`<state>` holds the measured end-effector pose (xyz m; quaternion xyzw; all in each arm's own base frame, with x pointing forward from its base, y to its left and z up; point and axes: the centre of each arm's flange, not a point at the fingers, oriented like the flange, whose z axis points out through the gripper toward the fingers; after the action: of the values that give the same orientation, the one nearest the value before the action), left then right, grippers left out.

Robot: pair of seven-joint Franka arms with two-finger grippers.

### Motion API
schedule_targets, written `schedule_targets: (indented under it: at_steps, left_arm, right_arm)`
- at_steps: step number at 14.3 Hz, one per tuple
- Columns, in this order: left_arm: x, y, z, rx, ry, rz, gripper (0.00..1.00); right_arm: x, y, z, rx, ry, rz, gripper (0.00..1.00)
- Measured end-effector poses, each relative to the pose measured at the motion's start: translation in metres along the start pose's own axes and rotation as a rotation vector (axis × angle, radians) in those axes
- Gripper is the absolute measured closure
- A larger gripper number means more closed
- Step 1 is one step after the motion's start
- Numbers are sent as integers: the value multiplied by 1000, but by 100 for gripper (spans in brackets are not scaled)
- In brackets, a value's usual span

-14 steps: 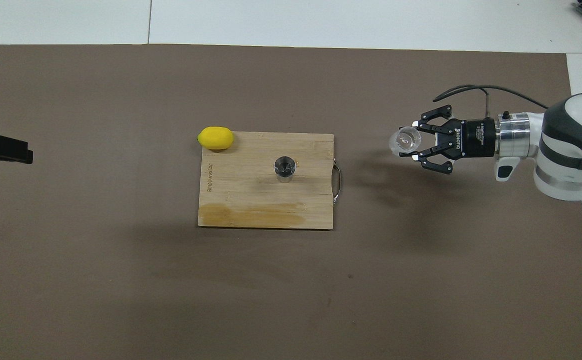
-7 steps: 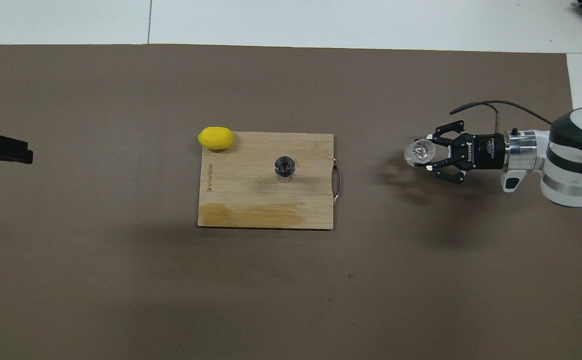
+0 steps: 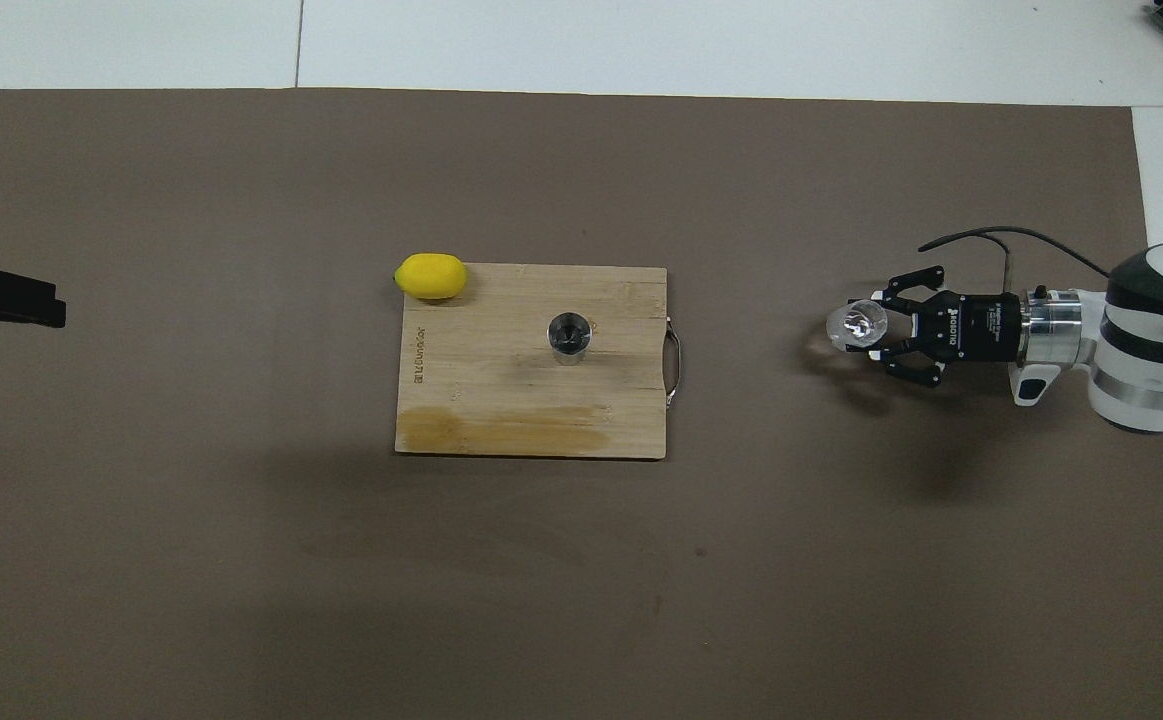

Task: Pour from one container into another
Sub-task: 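Lower the glass cup onto the table and open the right gripper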

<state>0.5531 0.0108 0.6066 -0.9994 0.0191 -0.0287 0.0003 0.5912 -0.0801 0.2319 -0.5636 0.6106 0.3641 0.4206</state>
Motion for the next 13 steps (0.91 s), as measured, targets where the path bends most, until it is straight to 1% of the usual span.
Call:
schedule_targets:
  at_steps: [2,4,8,13]
  left_arm:
    - [0,0,0,0,0,0,0]
    - [0,0,0,0,0,0,0]
    - [0,0,0,0,0,0,0]
    - [0,0,0,0,1,0,0]
  right_arm:
    - [14,4,0,0,-4,-1,49]
    - [21,6,-4,8,-6,9,49]
    - [27,9,-9,16,-7,22,49]
    - [31,12,-6,8,-15,-30,49]
